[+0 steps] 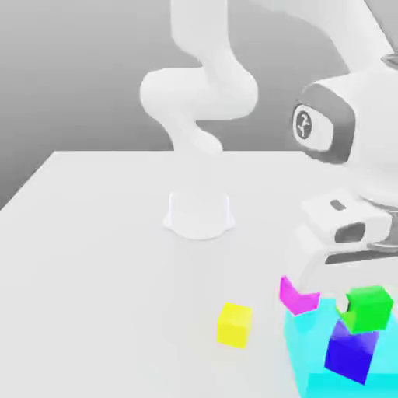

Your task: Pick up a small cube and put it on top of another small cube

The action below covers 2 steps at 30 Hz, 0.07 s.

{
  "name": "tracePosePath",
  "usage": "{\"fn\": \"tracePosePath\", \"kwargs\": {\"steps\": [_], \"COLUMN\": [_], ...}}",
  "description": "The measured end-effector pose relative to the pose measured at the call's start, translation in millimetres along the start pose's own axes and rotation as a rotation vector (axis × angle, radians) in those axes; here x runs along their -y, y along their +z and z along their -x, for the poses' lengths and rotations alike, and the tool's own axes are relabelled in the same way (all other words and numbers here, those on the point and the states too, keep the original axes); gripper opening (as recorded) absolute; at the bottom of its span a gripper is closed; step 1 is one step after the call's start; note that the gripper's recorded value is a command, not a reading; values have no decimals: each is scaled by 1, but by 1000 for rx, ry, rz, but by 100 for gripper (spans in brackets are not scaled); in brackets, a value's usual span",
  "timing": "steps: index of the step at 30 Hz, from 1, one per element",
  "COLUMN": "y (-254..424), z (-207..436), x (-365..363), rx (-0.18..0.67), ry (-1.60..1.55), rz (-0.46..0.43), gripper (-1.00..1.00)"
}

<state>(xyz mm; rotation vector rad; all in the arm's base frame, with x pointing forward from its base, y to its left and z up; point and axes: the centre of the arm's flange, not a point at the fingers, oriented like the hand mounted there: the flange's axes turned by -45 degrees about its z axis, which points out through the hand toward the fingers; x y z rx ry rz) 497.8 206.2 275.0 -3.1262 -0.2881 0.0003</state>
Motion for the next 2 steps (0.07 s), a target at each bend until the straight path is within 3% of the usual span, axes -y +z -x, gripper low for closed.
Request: {"fn": "tracePosePath", "kwargs": {"steps": [2], "y": [0], "z": [0], "x": [0], "rx": [0], "ry": [0], "rz": [0], "gripper": [100]}}
